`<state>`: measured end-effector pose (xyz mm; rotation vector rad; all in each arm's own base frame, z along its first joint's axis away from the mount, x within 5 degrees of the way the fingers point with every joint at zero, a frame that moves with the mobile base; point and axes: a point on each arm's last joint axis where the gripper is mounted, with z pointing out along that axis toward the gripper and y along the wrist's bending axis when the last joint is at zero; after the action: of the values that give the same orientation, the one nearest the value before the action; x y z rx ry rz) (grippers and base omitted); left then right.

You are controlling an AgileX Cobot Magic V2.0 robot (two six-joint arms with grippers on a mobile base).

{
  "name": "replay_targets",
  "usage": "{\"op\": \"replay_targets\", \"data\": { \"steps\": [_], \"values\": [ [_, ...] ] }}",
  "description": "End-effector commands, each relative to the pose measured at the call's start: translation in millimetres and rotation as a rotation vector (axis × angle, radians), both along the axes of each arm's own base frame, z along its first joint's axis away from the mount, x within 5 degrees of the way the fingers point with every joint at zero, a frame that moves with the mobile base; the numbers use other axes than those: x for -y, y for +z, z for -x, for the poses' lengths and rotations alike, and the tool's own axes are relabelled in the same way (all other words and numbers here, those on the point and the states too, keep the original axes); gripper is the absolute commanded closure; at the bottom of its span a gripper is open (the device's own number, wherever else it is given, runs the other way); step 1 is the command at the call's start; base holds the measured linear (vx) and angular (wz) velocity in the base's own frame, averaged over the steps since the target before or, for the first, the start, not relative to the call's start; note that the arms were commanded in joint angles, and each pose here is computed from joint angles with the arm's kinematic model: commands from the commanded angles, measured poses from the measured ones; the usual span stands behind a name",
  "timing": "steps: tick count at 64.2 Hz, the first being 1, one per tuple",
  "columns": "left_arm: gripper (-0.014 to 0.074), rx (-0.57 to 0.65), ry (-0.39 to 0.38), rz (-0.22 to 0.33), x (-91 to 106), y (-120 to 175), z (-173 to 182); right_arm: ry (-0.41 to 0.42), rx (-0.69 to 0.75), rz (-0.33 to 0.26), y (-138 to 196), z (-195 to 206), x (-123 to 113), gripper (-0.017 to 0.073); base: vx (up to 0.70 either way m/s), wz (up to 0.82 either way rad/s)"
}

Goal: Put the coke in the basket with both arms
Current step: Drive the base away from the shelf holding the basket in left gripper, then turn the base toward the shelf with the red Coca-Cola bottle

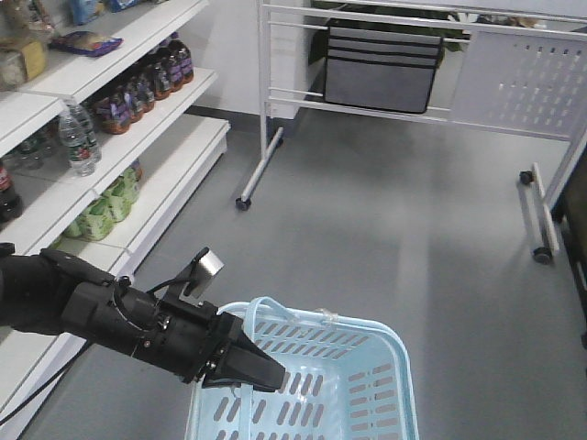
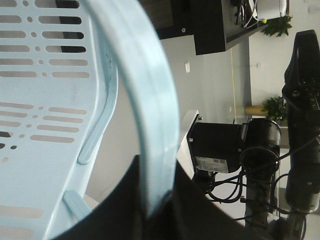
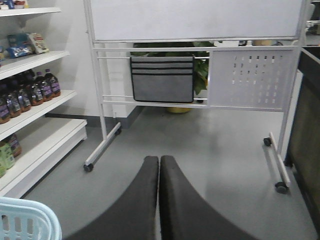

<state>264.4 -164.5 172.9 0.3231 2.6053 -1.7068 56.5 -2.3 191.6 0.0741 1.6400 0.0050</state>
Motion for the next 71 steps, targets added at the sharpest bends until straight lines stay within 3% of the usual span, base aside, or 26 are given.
{"op": "replay_targets", "data": {
  "steps": [1, 41, 71],
  "values": [
    [0.0599, 0.042, -0.016, 0.126, 4.0, 30.0, 1.7, -0.006, 0.084, 0.015, 4.3, 0.6, 0.3, 0.0568, -0.01, -0.46],
    [0.0599, 0.042, -0.016, 0.126, 4.0, 30.0, 1.7, -0.006, 0.084, 0.015, 4.3, 0.6, 0.3, 0.0568, 0.01, -0.39],
    [0.0599, 0.042, -0.016, 0.126, 4.0, 30.0, 1.7, -0.006, 0.084, 0.015, 4.3, 0.6, 0.3, 0.0568, 0.11, -0.18]
  ]
}}
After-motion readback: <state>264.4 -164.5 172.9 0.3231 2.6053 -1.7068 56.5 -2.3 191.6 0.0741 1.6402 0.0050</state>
